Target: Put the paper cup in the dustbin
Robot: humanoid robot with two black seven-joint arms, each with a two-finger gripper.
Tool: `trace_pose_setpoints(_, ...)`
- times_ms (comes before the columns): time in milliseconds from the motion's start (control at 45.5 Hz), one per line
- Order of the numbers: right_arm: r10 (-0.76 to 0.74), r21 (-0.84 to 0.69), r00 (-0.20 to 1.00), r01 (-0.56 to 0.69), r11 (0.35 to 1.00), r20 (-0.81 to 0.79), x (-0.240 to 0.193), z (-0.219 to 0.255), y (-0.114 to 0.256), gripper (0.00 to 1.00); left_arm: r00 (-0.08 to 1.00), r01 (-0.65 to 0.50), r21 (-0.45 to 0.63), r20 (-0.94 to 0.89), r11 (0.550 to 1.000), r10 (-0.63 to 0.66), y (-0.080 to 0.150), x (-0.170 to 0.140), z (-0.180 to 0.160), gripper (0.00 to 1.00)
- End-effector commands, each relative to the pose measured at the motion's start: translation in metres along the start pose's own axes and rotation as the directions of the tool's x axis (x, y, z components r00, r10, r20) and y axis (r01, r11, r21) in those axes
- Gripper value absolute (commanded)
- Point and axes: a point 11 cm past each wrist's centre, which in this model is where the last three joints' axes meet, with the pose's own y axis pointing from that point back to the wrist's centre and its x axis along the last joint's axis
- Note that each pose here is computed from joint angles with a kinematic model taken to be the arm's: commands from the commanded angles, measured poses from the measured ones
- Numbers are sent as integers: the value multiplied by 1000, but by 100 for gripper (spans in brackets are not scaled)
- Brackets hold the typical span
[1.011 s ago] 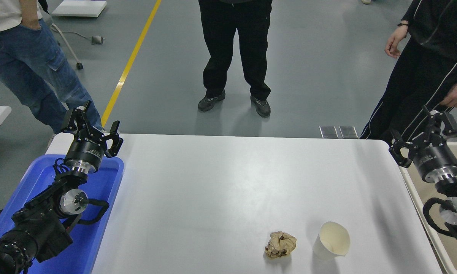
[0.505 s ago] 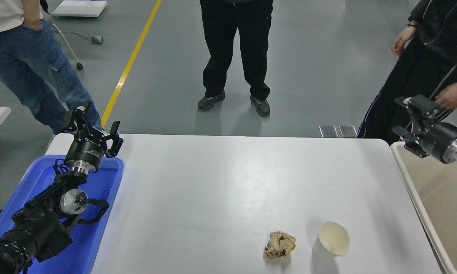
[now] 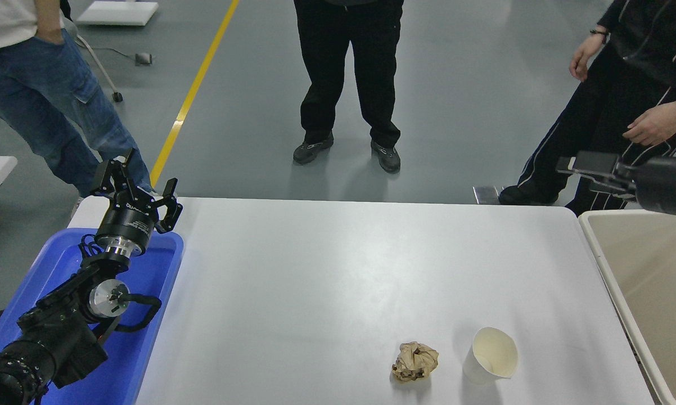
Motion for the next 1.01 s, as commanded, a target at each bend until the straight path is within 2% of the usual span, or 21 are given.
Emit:
trace_pose_setpoints(0,-237,60,955,251,966,-180,-42,-46,4,99,1000,0,0,0,1000,0,0,0,0,100)
trace_pose_setpoints(132,-340,48,908,361,931,-243,-69,-53,-1,99,1000,0,0,0,1000,0,0,0,0,100)
trace_pose_setpoints(396,-559,-58,762,574,817,-327,-128,-42,-21,99,1000,0,0,0,1000,0,0,0,0,100)
trace_pose_setpoints(725,-591,-109,705,602,791,-392,-136,-45,-54,99,1000,0,0,0,1000,0,0,0,0,100)
trace_pose_setpoints(989,-607,-134,714,603,786,-349,-161,-17,-60,99,1000,0,0,0,1000,0,0,0,0,100)
